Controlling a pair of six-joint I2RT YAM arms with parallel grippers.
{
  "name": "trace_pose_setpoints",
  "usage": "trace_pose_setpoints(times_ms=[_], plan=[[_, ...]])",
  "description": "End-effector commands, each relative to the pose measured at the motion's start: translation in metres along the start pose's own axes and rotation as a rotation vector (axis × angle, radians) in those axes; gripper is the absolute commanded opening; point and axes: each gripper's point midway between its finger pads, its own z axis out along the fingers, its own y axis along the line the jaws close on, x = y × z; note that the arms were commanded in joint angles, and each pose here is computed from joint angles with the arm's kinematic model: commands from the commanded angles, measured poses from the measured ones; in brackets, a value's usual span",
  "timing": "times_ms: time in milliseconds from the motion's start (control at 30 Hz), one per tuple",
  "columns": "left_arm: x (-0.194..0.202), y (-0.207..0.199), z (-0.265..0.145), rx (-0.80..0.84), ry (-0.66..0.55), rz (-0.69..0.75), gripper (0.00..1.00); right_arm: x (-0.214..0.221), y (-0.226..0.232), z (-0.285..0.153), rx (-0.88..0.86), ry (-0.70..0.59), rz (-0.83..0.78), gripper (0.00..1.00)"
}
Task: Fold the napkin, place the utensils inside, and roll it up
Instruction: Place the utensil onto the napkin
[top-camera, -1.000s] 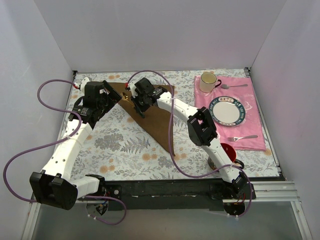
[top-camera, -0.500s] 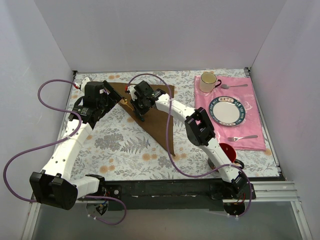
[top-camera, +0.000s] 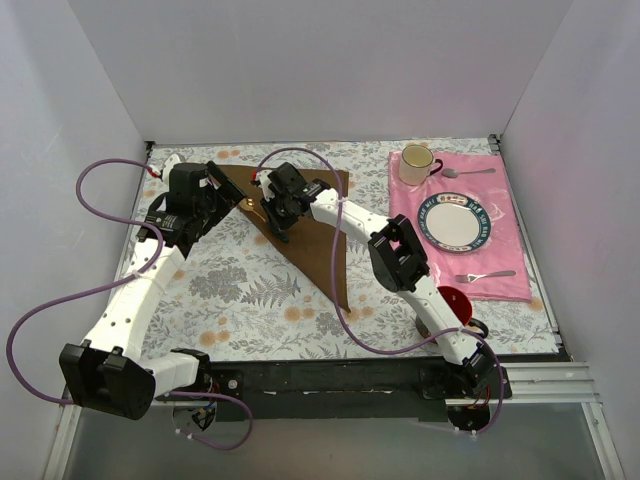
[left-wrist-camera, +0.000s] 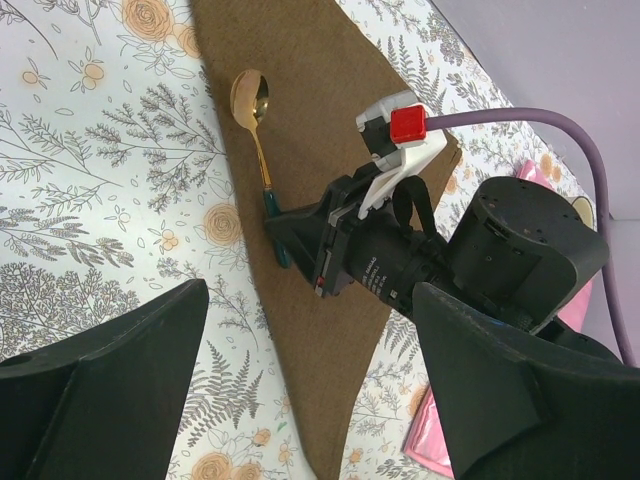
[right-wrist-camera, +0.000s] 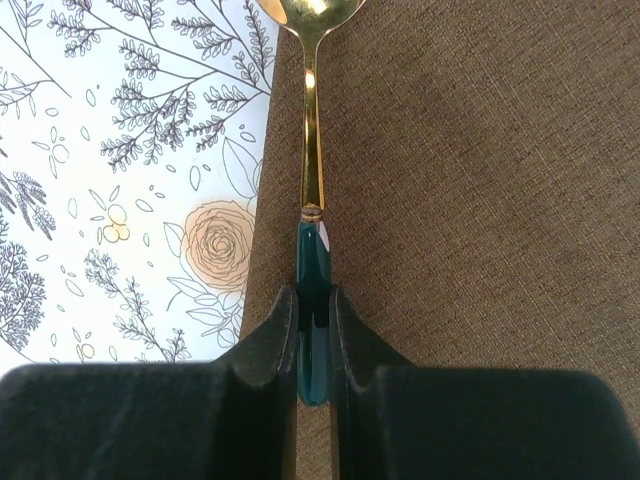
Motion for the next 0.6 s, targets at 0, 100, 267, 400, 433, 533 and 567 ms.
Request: trace_pose_setpoints(times_ms=[0, 100, 267, 400, 433, 533, 567], plan=[[-0.011, -0.008, -0.009, 0.027, -0.024, -0.006, 0.83, 0.001, -0.006, 0.015, 0.008, -0.019, 0.006, 0.15], [-0.011, -0.008, -0.009, 0.027, -0.024, -0.006, 0.82, 0.005, -0.008, 0.019, 0.012, -0.012, 0.015, 0.15], [-0.011, -0.008, -0.009, 0.026, -0.025, -0.006, 0.82, 0.01, -0.009, 0.023, 0.015, -0.003, 0.031, 0.17], [-0.011, -0.008, -0.009, 0.027, -0.026, -0.006, 0.82, 0.012, -0.01, 0.025, 0.021, 0.001, 0.049, 0.16], [-0.01, -0.007, -0.009, 0.025, -0.024, -0.006, 0.82, 0.01, -0.009, 0.024, 0.021, -0.005, 0.051, 0.14], [-0.01, -0.007, -0.01, 0.025, -0.024, -0.007, 0.82, 0.005, -0.006, 0.02, 0.009, -0.02, 0.057, 0.09], [-0.01, -0.007, -0.01, 0.026, -0.023, -0.006, 0.82, 0.003, -0.005, 0.018, 0.006, -0.025, 0.058, 0.09]])
